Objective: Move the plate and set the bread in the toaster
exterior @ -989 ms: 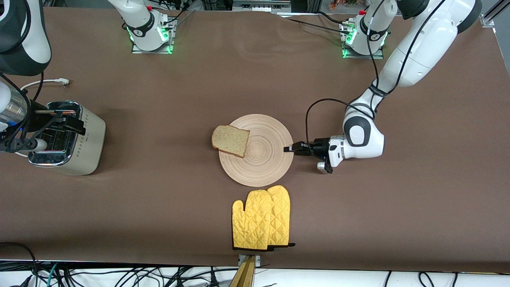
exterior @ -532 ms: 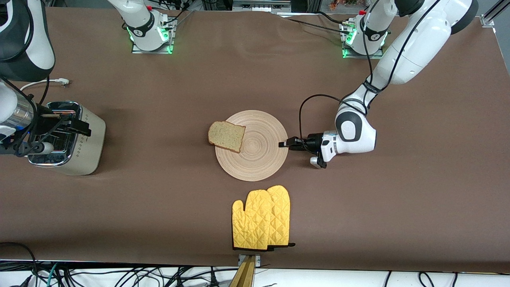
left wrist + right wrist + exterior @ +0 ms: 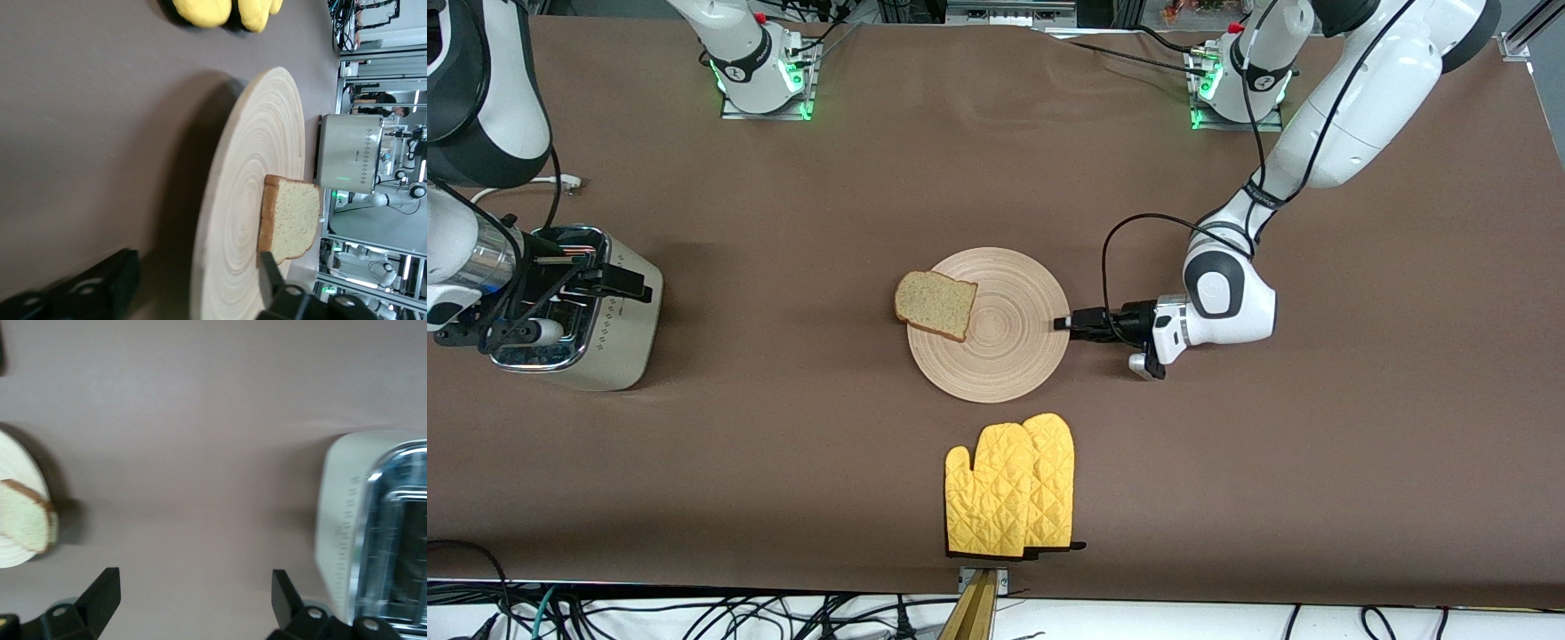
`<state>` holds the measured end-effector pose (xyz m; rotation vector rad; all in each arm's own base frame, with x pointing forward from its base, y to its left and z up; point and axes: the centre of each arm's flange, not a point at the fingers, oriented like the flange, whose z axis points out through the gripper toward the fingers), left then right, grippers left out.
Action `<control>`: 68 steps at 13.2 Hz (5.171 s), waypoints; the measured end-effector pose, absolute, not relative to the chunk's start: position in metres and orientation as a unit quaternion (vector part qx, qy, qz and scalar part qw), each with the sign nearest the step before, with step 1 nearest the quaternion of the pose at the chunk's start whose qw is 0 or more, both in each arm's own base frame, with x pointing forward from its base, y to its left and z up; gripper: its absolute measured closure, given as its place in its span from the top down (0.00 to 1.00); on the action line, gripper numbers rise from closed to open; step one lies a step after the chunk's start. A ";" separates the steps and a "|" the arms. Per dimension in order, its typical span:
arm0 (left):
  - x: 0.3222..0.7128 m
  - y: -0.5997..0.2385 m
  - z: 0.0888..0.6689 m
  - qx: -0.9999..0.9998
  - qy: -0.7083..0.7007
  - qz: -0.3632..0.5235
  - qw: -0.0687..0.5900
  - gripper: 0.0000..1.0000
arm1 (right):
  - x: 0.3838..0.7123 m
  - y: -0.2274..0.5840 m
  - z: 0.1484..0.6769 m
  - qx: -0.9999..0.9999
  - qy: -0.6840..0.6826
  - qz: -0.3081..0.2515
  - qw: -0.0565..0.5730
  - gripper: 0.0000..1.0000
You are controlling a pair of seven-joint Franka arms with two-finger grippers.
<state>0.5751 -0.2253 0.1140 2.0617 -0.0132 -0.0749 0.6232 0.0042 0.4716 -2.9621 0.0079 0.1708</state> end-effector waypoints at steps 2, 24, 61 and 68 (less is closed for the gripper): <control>0.584 -0.189 0.120 0.863 -0.030 -0.066 0.500 1.00 | 0.621 0.013 0.456 -0.988 0.015 0.074 0.133 1.00; 0.639 -0.017 0.545 0.997 -0.040 -0.065 0.013 1.00 | 0.546 0.239 0.223 -0.946 0.159 0.122 0.253 1.00; 0.577 -0.027 0.538 1.000 -0.011 -0.008 0.003 1.00 | 0.632 0.042 0.427 -0.977 0.063 0.172 0.111 0.09; 0.578 -0.020 0.538 1.000 -0.005 -0.009 0.003 1.00 | 0.605 -0.128 0.478 -0.980 0.022 0.197 -0.026 0.09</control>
